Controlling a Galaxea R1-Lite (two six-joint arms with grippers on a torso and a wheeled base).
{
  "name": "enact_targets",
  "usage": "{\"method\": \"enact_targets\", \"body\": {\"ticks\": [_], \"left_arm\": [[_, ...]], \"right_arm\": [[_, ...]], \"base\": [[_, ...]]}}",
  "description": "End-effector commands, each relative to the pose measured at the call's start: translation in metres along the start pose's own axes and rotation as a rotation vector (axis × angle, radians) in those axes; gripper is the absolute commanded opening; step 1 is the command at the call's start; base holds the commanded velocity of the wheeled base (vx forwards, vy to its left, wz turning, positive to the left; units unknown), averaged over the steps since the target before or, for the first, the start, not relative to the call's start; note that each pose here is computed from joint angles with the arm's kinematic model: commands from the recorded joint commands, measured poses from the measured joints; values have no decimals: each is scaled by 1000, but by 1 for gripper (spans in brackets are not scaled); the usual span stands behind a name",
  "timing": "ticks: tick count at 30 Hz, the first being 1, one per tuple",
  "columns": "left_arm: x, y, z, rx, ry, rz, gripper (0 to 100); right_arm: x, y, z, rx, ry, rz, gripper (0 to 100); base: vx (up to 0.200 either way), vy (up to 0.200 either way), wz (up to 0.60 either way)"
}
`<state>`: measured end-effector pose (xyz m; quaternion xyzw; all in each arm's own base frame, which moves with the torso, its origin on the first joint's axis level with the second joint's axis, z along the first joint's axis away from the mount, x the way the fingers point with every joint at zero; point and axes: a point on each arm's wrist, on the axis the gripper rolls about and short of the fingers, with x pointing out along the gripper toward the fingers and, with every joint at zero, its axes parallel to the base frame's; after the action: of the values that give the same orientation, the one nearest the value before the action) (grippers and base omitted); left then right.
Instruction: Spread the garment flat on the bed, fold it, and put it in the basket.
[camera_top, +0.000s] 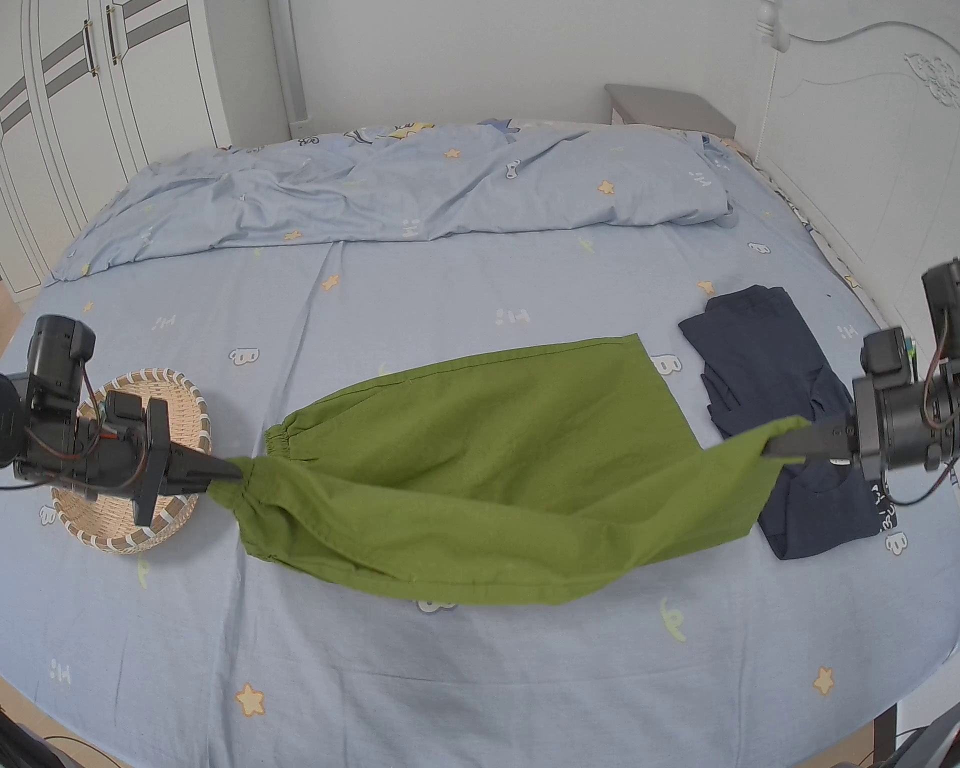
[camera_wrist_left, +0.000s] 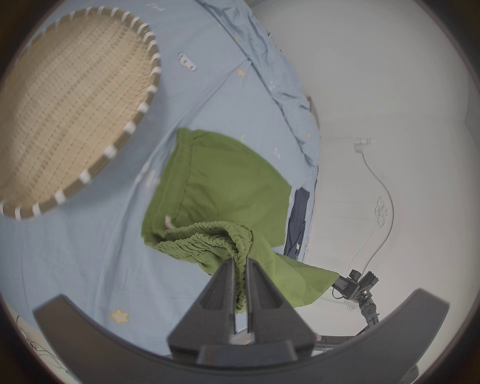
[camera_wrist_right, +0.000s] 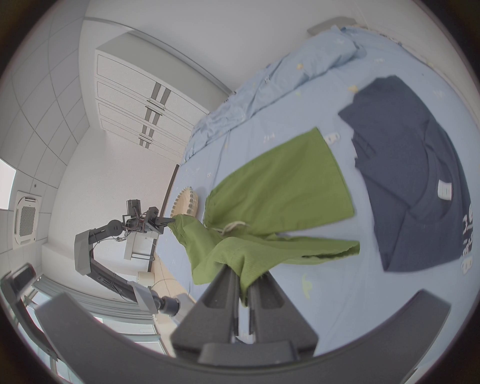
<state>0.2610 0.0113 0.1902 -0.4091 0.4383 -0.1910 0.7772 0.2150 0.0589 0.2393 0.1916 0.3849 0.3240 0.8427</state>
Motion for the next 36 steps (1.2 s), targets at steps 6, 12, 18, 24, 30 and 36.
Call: {"method": "enact_targets", "body": {"ticks": [6, 12, 18, 24, 30, 36], "left_arm": [[25, -16, 61, -29, -49, -35, 0], [18, -5, 67, -68, -80, -15, 0], [9, 5, 71, -100, -107, 1, 0], [17, 15, 74, -125, -90, 17, 0], [19, 15, 76, -122, -90, 15, 0], [22, 20, 78, -127, -87, 20, 0]], "right_arm": [[46, -9, 80, -5, -29, -56, 0], [65, -23, 110, 10, -36, -75, 0], [78, -37, 127, 19, -50, -85, 0], [90, -53, 132, 32, -54, -96, 0], [93, -63, 143, 27, -80, -93, 0], [100, -65, 152, 9, -99, -87, 0]], "base": [[0, 0, 0], [0, 0, 0], [0, 0, 0], [0, 0, 0], [0, 0, 0], [0, 0, 0]]}}
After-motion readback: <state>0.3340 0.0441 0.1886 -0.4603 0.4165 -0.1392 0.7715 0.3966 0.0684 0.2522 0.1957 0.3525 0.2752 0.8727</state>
